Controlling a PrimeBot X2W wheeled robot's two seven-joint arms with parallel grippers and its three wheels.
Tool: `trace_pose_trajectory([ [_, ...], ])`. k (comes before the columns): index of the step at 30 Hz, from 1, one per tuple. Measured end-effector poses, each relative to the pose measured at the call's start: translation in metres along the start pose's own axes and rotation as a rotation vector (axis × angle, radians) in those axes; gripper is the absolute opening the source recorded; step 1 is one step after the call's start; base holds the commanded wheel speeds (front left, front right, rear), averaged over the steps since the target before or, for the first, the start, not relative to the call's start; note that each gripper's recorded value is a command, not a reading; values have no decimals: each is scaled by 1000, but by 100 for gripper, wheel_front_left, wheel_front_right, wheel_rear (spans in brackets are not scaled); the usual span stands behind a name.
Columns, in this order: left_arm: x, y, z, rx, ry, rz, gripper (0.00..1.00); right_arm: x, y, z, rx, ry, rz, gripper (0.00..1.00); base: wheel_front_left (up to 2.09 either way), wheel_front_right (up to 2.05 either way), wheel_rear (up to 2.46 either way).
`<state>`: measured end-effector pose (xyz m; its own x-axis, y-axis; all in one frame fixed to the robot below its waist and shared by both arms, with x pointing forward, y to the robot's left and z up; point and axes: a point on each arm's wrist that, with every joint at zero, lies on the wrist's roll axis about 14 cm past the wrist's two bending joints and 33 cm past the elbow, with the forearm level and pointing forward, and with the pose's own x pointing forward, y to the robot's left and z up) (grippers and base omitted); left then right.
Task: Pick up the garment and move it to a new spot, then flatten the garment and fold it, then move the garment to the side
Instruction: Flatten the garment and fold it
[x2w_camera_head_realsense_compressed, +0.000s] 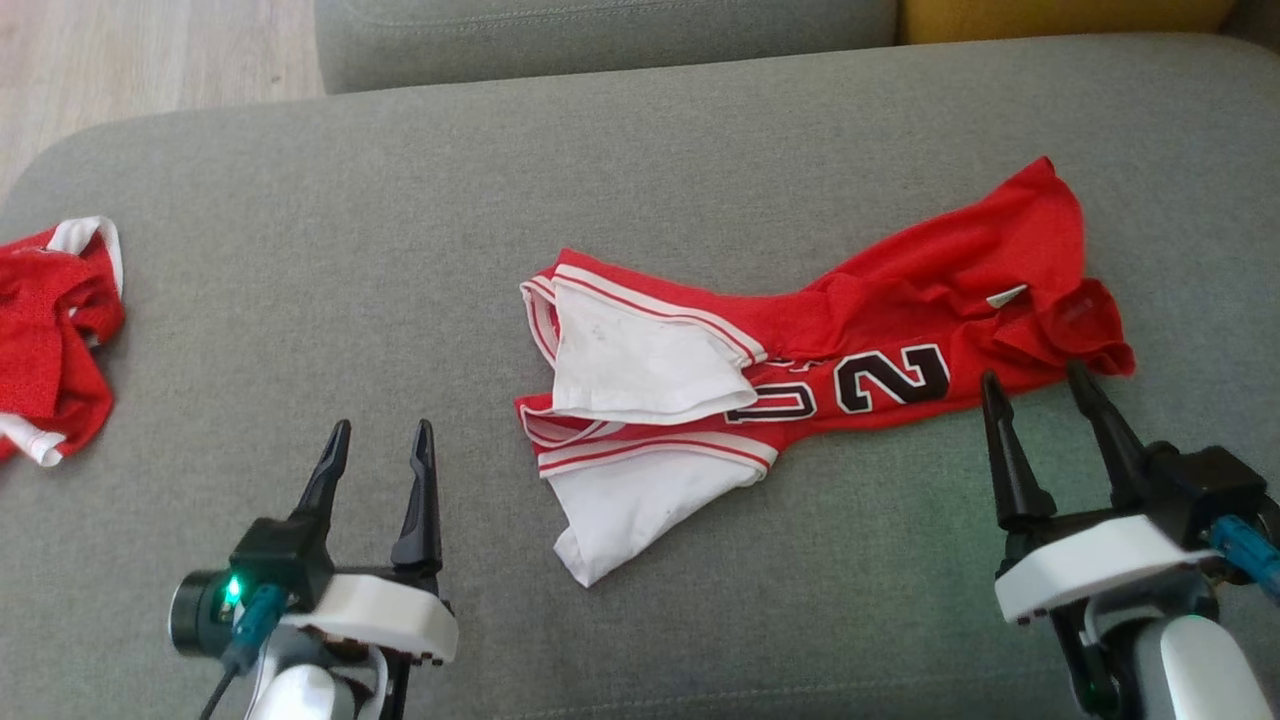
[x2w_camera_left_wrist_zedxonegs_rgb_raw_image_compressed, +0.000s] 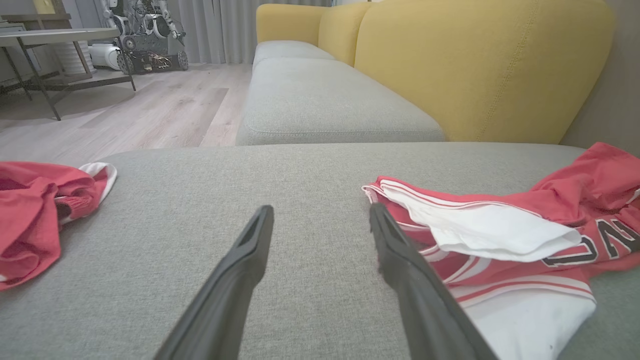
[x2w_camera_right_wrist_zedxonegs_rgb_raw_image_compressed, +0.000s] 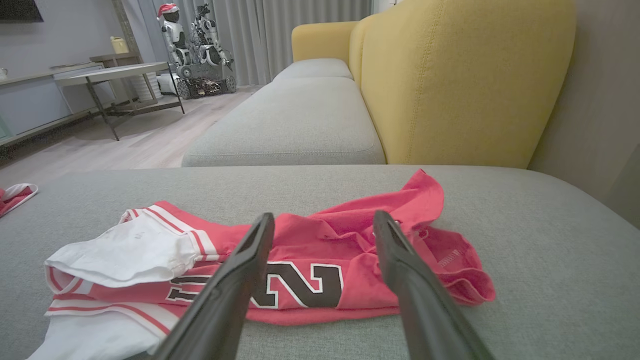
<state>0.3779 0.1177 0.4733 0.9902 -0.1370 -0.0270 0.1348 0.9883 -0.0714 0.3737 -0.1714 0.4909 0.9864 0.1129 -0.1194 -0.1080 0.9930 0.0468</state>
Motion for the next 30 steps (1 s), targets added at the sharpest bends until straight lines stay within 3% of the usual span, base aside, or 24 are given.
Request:
trace_pose_trajectory([
  [7, 5, 1, -6, -4, 15, 2, 100, 10, -23, -21, 7, 73, -60, 100, 0, 0, 0],
  [20, 39, -1, -12, -18, 17, -10, 100, 69, -68, -65, -6, 226, -135, 98, 0, 0, 0],
  [21, 39, -1, -12, -18, 17, -10, 100, 69, -68, -65, -6, 226, -135, 37, 0, 0, 0],
  [22, 40, -1, -13, -20, 20, -9, 100, 72, -69, -68, -1, 233, -137, 0, 0, 0, 0],
  [30, 46, -4, -19, -28, 33, -15, 100, 89, -105, -42, -8, 163, -207, 0, 0, 0, 0],
])
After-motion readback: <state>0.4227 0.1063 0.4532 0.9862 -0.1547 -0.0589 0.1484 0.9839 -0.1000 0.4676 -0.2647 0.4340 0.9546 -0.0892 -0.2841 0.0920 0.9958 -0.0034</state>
